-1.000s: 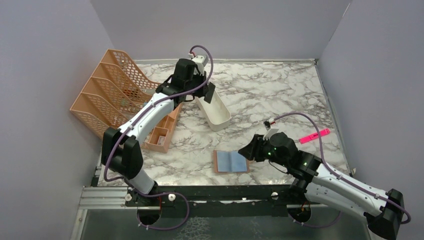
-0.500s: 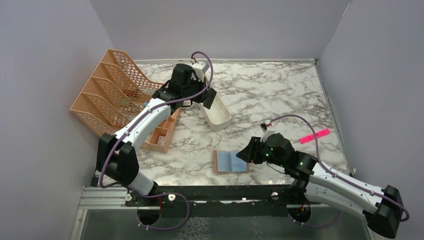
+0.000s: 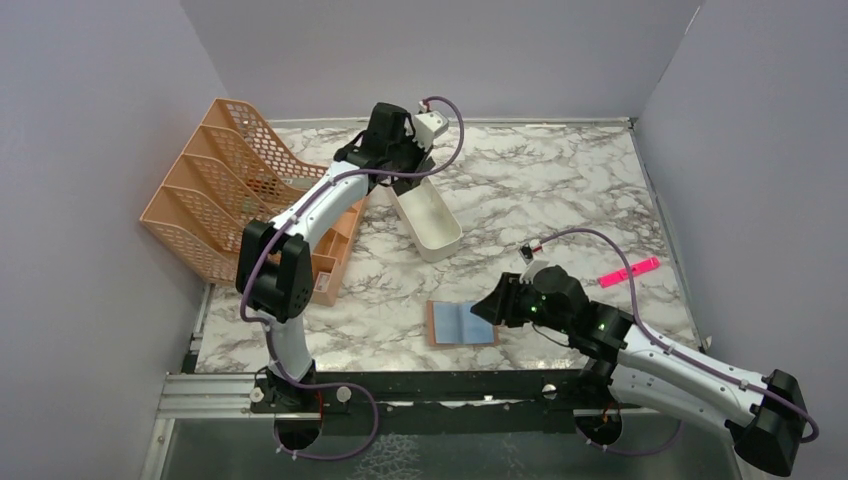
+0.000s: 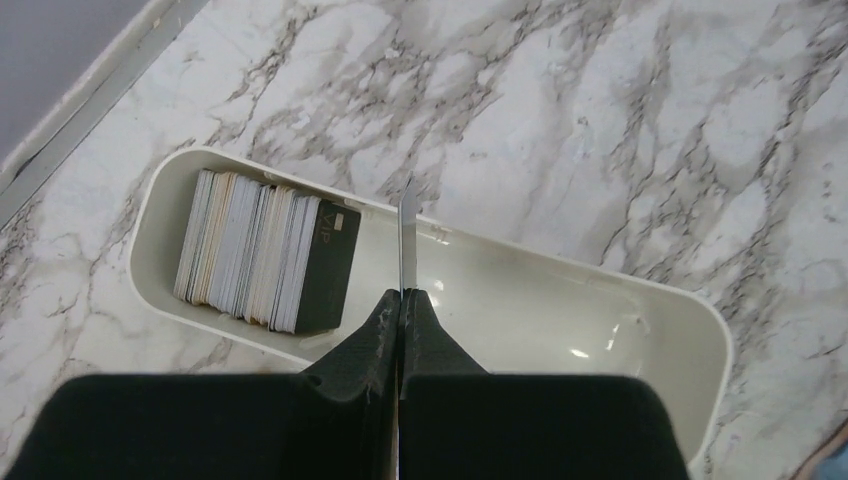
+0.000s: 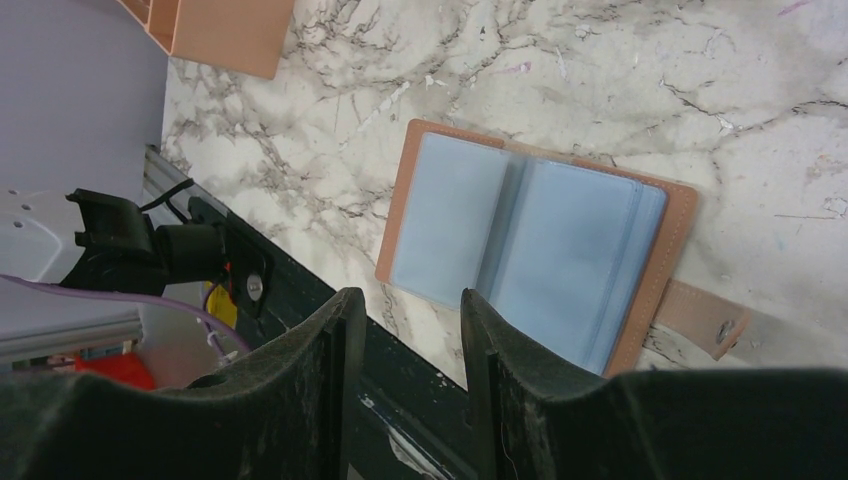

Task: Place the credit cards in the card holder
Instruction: Pick up the credit card from the storage box, then insert the credit card into the card holder.

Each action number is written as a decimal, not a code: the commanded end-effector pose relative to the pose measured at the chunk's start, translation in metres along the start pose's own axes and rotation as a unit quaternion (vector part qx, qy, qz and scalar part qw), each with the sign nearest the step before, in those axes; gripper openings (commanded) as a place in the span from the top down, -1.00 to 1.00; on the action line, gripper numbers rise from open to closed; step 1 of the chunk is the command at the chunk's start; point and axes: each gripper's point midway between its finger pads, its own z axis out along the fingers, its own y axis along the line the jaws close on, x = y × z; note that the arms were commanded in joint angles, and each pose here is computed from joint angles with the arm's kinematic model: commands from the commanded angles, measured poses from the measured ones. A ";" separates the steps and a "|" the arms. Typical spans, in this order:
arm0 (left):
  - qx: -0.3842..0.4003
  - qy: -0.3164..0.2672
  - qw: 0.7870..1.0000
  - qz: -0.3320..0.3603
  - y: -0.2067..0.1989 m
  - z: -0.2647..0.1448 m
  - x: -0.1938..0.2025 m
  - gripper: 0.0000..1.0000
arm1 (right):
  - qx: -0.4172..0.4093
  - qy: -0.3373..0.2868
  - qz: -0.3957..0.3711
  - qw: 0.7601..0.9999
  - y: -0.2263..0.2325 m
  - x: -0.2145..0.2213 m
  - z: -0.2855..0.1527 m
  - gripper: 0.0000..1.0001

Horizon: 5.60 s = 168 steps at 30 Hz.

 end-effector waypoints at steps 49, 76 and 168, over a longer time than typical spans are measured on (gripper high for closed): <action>-0.003 0.112 0.986 0.126 0.062 0.074 0.070 0.85 | 0.025 -0.007 -0.016 1.000 -0.006 -0.005 0.013 0.09; -0.007 0.079 0.991 0.106 0.058 0.056 0.038 1.00 | 0.020 -0.012 -0.023 0.999 -0.004 -0.008 0.013 0.08; 0.164 -0.022 0.893 -0.419 -0.188 -0.117 0.107 0.01 | -0.149 -0.062 0.090 0.983 0.038 -0.009 -0.009 0.99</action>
